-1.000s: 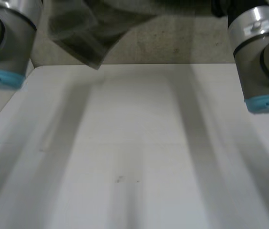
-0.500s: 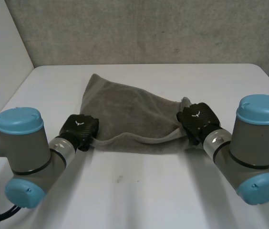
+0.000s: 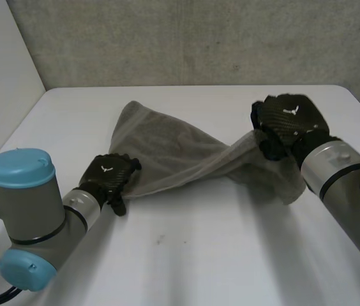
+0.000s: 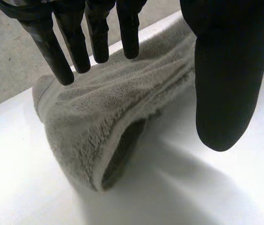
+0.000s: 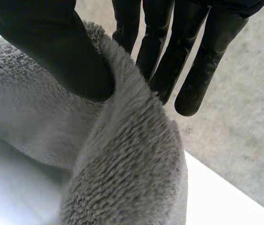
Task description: Fold the towel.
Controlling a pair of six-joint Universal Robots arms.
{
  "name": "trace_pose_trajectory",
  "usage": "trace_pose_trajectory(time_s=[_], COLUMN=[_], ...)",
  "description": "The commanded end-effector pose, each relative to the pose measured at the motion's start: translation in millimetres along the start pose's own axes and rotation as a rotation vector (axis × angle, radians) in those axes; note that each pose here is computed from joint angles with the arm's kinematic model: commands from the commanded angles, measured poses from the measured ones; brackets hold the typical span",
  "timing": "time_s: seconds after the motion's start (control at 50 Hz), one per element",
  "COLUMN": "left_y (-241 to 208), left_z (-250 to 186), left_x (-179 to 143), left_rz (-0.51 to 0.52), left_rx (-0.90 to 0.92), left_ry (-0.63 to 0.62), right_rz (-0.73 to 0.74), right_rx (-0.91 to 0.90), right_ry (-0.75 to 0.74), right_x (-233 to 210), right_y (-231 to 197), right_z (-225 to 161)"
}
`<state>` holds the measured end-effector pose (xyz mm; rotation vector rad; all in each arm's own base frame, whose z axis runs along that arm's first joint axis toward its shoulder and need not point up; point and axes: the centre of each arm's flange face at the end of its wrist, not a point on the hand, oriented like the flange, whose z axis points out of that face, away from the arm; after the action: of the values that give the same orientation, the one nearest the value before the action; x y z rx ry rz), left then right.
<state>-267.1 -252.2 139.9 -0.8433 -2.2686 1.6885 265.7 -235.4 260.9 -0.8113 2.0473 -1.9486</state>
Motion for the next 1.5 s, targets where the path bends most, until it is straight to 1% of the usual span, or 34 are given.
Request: trace_pose_trajectory(time_s=[0.02, 0.16, 0.26, 0.34, 0.5, 0.7, 0.76, 0.8, 0.88, 1.0, 1.08, 1.22, 1.5], left_y=[-2, 0, 2, 4, 8, 12, 9, -1, -6, 1, 4, 13, 25], left_z=[3, 14, 19, 29, 40, 40, 33, 21, 6, -9, -9, 3, 30], left_x=[1, 0, -2, -7, -12, -14, -11, -10, -10, -5, -2, 14, 21], left_rz=[-0.064, -0.064, -0.063, -0.063, -0.068, -0.071, -0.071, -0.073, -0.087, -0.124, -0.125, -0.112, -0.114], left_rx=[0.019, 0.059, 0.075, 0.096, 0.098, 0.079, 0.080, 0.092, 0.085, 0.034, 0.023, 0.007, -0.003], left_ry=[0.000, -0.010, -0.031, -0.081, -0.112, -0.113, -0.107, -0.103, -0.103, -0.084, -0.071, -0.021, -0.005], right_rz=[0.007, 0.009, 0.021, 0.024, 0.019, 0.017, 0.017, 0.017, 0.017, 0.020, 0.020, 0.020, 0.020], right_rx=[0.029, 0.118, 0.136, 0.140, 0.193, 0.184, 0.180, 0.177, 0.163, 0.157, 0.154, 0.154, 0.157], right_ry=[-0.001, 0.021, 0.024, 0.022, 0.035, 0.003, -0.004, -0.001, 0.022, 0.029, 0.025, 0.028, 0.027], right_x=[1, 8, 10, 11, 15, 12, 13, 14, 21, 23, 22, 23, 22], right_y=[-20, -50, -63, -70, -89, -85, -83, -83, -78, -76, -76, -75, -77], right_z=[-16, -34, -44, -52, -65, -64, -62, -61, -57, -55, -55, -55, -56])
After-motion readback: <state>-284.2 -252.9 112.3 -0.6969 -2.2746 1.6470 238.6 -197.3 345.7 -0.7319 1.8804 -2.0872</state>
